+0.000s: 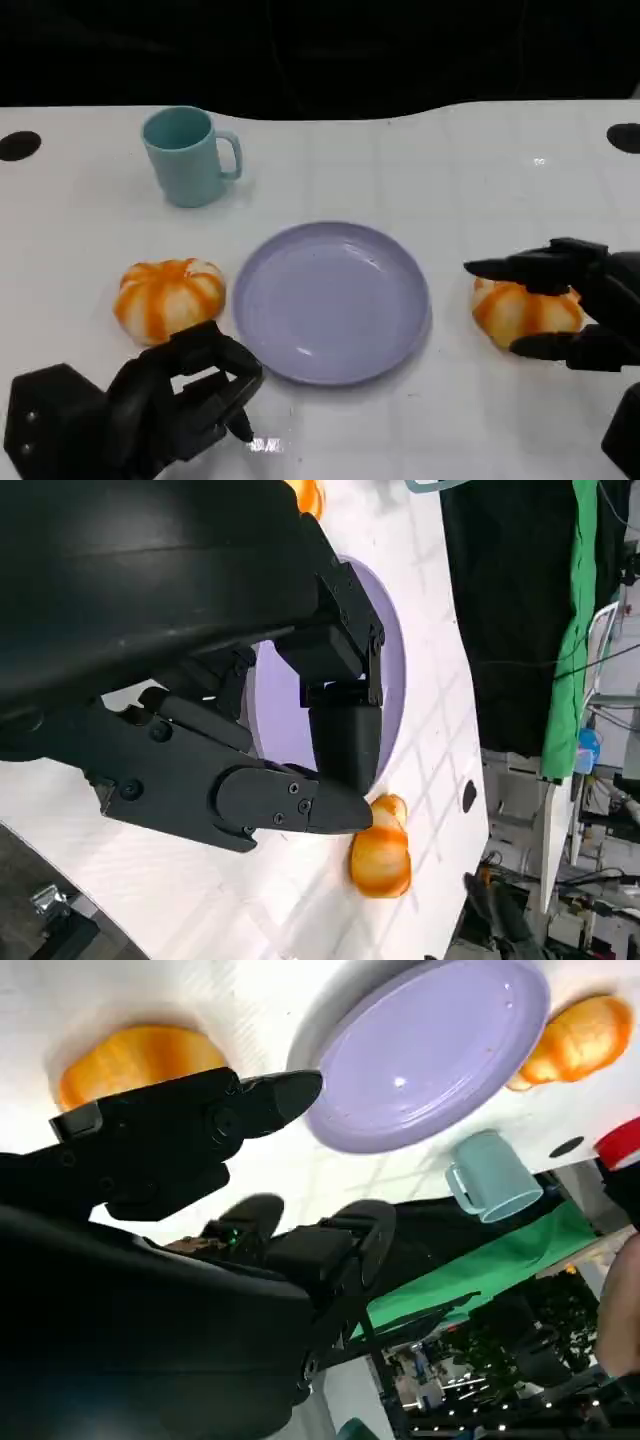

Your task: Grasp the bread from the table and place it into the plate.

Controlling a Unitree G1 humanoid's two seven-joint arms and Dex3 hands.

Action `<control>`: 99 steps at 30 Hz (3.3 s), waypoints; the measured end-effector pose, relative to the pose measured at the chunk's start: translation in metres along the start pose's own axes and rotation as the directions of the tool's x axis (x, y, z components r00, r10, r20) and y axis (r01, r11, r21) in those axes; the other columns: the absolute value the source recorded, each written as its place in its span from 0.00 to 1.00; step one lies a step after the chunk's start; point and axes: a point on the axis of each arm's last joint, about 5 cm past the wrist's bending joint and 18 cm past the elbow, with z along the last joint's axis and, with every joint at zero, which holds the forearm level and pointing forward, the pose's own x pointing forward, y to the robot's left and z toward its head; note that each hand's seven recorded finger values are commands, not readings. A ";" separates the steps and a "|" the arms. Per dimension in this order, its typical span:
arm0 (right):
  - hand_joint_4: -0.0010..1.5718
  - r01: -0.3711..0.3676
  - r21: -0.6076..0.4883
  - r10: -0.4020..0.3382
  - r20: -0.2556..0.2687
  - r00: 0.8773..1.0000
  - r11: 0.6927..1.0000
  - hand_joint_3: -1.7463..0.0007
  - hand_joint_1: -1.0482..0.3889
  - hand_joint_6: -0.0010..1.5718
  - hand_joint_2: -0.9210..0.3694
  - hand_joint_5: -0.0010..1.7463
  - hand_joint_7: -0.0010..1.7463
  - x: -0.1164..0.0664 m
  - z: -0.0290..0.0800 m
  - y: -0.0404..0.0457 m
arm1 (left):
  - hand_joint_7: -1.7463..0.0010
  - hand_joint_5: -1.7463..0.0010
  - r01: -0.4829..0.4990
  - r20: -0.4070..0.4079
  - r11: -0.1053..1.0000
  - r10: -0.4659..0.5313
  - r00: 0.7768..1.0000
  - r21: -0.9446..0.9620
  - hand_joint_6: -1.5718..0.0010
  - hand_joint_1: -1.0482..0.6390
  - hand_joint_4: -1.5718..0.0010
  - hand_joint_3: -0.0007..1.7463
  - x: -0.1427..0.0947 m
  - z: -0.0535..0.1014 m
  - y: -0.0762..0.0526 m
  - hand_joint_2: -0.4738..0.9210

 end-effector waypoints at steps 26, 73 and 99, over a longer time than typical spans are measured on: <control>0.02 -0.266 -0.208 0.240 -0.145 0.960 0.941 1.00 0.59 0.20 0.14 0.23 0.01 0.023 -0.006 0.0095 | 0.21 0.00 -0.003 -0.002 1.000 0.003 1.000 -0.007 0.53 0.33 0.54 0.16 0.000 0.000 -0.001 1.00; 0.52 -0.290 -0.108 0.239 -0.337 0.911 0.951 0.48 0.69 0.48 0.27 1.00 0.89 0.088 -0.040 0.0327 | 0.21 0.00 -0.005 0.012 1.000 0.005 1.000 0.002 0.53 0.32 0.54 0.16 -0.003 0.005 -0.010 1.00; 0.57 0.061 -0.085 -0.070 -0.112 0.991 0.995 0.39 0.83 0.46 0.39 1.00 1.00 0.098 -0.025 0.0342 | 0.20 0.00 -0.012 0.003 1.000 0.012 1.000 -0.002 0.54 0.33 0.54 0.18 -0.004 0.002 -0.009 0.99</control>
